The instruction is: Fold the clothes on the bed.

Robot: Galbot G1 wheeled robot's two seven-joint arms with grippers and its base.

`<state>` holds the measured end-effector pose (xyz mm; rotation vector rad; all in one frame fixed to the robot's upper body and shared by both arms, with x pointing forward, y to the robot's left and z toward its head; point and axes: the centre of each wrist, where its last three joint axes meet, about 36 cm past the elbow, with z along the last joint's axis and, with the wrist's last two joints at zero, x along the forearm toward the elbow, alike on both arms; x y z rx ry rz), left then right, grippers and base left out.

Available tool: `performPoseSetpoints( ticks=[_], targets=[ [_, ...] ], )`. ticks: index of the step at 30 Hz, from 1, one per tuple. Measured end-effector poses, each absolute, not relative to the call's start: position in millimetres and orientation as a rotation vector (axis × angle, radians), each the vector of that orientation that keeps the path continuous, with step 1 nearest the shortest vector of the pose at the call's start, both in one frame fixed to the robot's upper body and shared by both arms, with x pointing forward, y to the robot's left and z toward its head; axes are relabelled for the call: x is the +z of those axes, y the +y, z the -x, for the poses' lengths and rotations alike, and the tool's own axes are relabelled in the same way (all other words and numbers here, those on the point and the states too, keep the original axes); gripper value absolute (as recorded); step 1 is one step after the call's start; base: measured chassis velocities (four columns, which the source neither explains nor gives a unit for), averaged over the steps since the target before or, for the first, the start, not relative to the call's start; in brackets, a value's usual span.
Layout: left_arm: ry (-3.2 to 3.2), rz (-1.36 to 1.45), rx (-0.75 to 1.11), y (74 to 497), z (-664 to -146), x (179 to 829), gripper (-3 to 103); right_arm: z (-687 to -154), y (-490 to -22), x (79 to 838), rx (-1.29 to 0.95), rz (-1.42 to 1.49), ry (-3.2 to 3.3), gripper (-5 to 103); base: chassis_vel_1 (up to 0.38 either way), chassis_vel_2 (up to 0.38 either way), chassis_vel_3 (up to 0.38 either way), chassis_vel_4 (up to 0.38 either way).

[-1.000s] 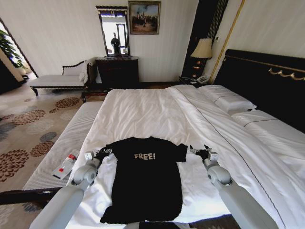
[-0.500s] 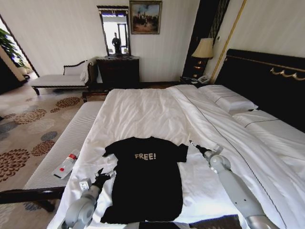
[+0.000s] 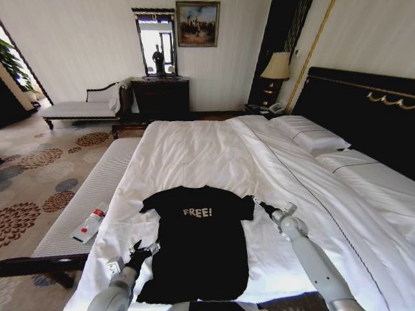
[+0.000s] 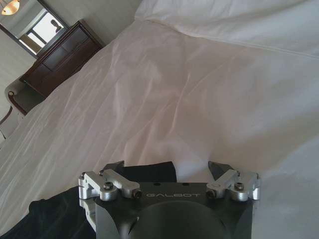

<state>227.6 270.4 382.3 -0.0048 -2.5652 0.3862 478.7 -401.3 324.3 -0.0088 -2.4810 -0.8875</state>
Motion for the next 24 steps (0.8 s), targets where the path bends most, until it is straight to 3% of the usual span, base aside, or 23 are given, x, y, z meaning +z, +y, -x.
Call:
performPoseSetpoints(
  ticks=[4,6,13,15,18,24],
  targets=[
    [-2.574,0.001,0.385,271.3,-227.9,385.4,100,-477.6,-393.6,324.3,-0.915,-0.019,-2.468,71,0.0,0.0,0.0,0.0],
    [-2.575,0.001,0.385,271.3,-228.0,385.8,100,-477.3,-392.6,324.1,-0.919,-0.023,-2.464,71,0.0,0.0,0.0,0.0],
    [-2.589,-0.01,0.381,274.4,-230.7,388.8,100,-471.8,-383.1,317.6,-0.934,-0.045,-2.436,39,0.0,0.0,0.0,0.0],
    [-2.59,-0.011,0.381,274.8,-231.0,389.1,100,-471.5,-382.8,317.2,-0.936,-0.045,-2.434,39,0.0,0.0,0.0,0.0],
    [-2.595,-0.012,0.381,275.9,-232.1,390.4,100,-471.1,-382.1,316.5,-0.935,-0.045,-2.431,23,0.0,0.0,0.0,0.0],
    [-2.599,-0.012,0.382,275.7,-232.6,391.9,100,-471.8,-383.3,316.0,-0.933,-0.039,-2.43,7,0.0,0.0,0.0,0.0]
  ],
)
